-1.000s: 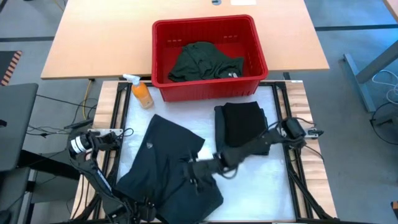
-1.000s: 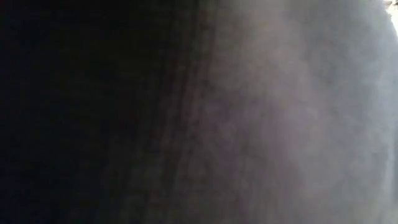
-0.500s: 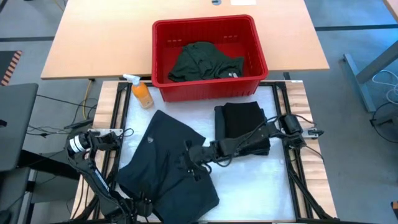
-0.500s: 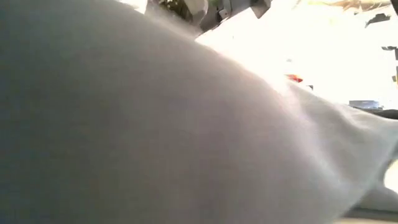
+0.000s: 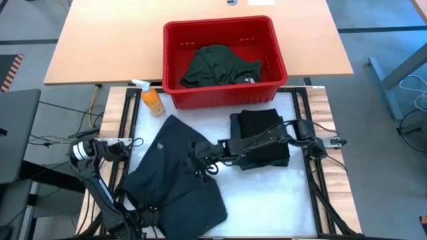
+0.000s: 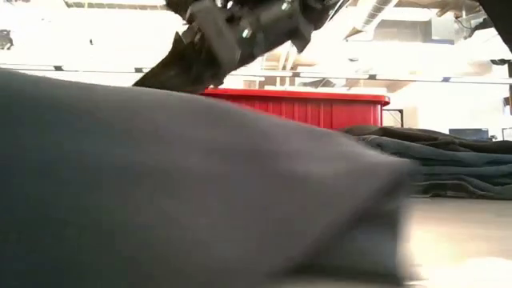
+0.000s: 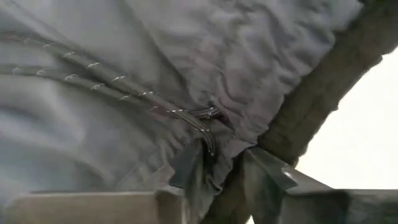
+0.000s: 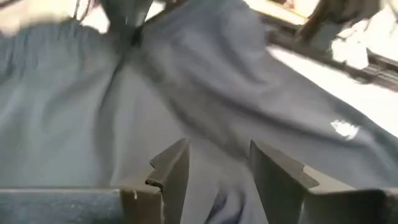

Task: Fold Laundry from Bin
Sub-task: Fold the black shorts

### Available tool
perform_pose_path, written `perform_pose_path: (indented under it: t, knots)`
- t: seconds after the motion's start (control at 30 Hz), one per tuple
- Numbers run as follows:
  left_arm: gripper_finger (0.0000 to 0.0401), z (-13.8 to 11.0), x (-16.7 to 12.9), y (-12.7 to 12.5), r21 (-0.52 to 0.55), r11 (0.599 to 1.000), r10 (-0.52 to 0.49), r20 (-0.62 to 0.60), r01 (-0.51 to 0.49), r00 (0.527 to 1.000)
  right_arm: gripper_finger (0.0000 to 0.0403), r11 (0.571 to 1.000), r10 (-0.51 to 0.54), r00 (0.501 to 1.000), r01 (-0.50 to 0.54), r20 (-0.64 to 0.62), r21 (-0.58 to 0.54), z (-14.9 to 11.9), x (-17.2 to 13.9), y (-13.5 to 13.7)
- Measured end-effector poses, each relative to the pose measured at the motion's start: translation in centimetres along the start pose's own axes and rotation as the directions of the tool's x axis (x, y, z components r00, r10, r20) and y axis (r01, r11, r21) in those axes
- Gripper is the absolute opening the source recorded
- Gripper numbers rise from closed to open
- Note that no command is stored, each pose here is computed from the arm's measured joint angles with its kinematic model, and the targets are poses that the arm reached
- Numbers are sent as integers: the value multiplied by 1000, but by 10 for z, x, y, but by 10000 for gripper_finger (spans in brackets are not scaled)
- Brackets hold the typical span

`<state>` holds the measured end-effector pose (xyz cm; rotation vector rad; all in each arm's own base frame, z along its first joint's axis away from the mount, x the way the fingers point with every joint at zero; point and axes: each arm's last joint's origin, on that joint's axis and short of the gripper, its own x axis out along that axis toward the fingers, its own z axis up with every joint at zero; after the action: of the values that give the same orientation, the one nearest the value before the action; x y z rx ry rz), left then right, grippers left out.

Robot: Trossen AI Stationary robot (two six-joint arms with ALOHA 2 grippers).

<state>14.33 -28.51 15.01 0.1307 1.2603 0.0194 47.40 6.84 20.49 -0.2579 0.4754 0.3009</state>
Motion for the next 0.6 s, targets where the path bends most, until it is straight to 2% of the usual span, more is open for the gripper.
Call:
perform_pose_path:
  t: [0.07, 0.13, 0.2, 0.3, 0.37, 0.43, 0.5, 0.57, 0.6]
  knots:
    - [109, 4, -17, 2, -17, 999, -37, 8, 37, 999, 197, 1000, 11, 1000, -11, -18, -8, -4, 4, -1]
    - [124, 9, -37, 2, -43, 994, -102, 51, 105, 993, 197, 1000, 20, 1000, -19, 25, -15, 2, 8, -3]
    - [137, 11, -50, 6, -64, 989, -126, 90, 132, 988, 198, 999, 30, 999, -30, 23, -15, 1, 13, -3]
    - [150, 10, -62, 16, -111, 987, -105, 122, 118, 987, 197, 999, 40, 999, -41, -19, -25, -12, 27, -1]
    - [155, 11, -67, 22, -189, 977, -66, 159, 96, 985, 197, 999, 46, 998, -47, -43, -23, -20, 34, 1]
    - [158, 12, -67, 29, -317, 947, 30, 225, 44, 974, 197, 999, 45, 998, -45, -37, -25, -19, 34, 1]
    - [160, 16, -65, 35, -464, 885, 121, 293, 30, 948, 197, 999, 42, 998, -43, -41, -26, -18, 34, 2]
    - [161, 21, -59, 40, -563, 825, 153, 308, 50, 939, 197, 999, 44, 998, -46, -54, -24, -19, 34, 2]
    - [161, 23, -54, 41, -577, 814, 149, 308, 60, 939, 197, 999, 45, 997, -46, -55, -24, -20, 34, 2]
